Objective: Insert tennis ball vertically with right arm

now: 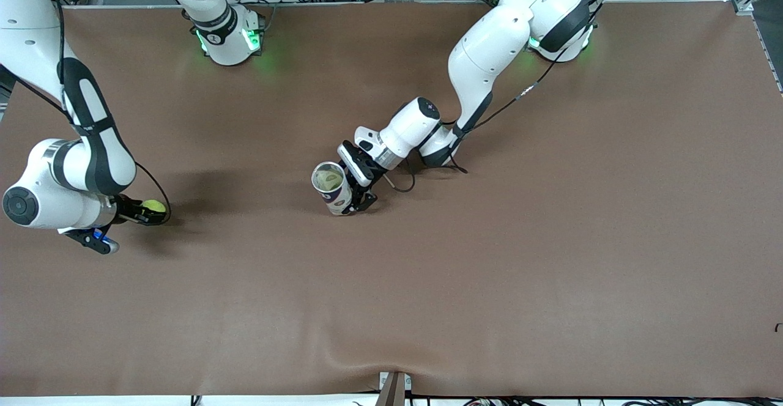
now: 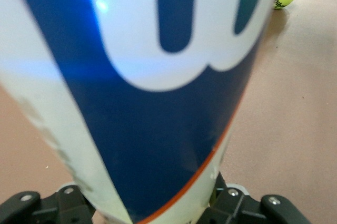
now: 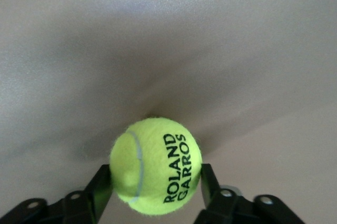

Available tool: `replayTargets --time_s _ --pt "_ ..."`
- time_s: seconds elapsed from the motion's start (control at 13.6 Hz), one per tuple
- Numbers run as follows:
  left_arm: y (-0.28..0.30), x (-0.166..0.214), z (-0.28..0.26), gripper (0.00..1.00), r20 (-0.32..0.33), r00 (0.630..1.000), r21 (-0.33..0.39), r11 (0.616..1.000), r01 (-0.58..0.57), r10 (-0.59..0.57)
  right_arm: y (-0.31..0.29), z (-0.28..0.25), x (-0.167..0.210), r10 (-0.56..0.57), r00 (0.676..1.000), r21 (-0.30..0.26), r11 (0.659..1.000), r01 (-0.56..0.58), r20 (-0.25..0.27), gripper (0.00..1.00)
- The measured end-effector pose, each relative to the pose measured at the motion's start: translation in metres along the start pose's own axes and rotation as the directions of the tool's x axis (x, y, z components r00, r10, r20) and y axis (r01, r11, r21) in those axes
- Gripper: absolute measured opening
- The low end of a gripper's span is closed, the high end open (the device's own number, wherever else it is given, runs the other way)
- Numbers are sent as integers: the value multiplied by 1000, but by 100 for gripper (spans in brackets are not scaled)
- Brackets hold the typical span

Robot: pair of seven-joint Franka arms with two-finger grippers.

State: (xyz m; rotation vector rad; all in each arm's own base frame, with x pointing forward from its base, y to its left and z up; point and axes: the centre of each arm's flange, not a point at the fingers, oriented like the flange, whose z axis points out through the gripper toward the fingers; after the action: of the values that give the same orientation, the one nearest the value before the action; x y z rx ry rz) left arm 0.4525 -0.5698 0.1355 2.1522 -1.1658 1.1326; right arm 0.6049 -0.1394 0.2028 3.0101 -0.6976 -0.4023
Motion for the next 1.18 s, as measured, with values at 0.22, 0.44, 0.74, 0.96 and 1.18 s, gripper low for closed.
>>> replayTargets --time_s 0.22,0.44,0.74,0.96,1.18 --pt "0 0 0 80 0 1000 0 1000 0 0 0 -4 0 0 1000 -3 1000 0 9 65" --pt "0 0 0 80 0 1000 0 1000 0 0 -12 -45 2 14 998 8 1000 -15 63 65" --pt "0 0 0 80 0 1000 0 1000 0 0 -71 -129 -15 122 981 110 984 -139 150 65" --pt "0 0 0 80 0 1000 0 1000 0 0 -170 -170 -60 261 948 131 949 -286 182 65" --pt "0 0 0 80 0 1000 0 1000 0 0 -254 -195 -118 367 905 143 905 -401 218 65"
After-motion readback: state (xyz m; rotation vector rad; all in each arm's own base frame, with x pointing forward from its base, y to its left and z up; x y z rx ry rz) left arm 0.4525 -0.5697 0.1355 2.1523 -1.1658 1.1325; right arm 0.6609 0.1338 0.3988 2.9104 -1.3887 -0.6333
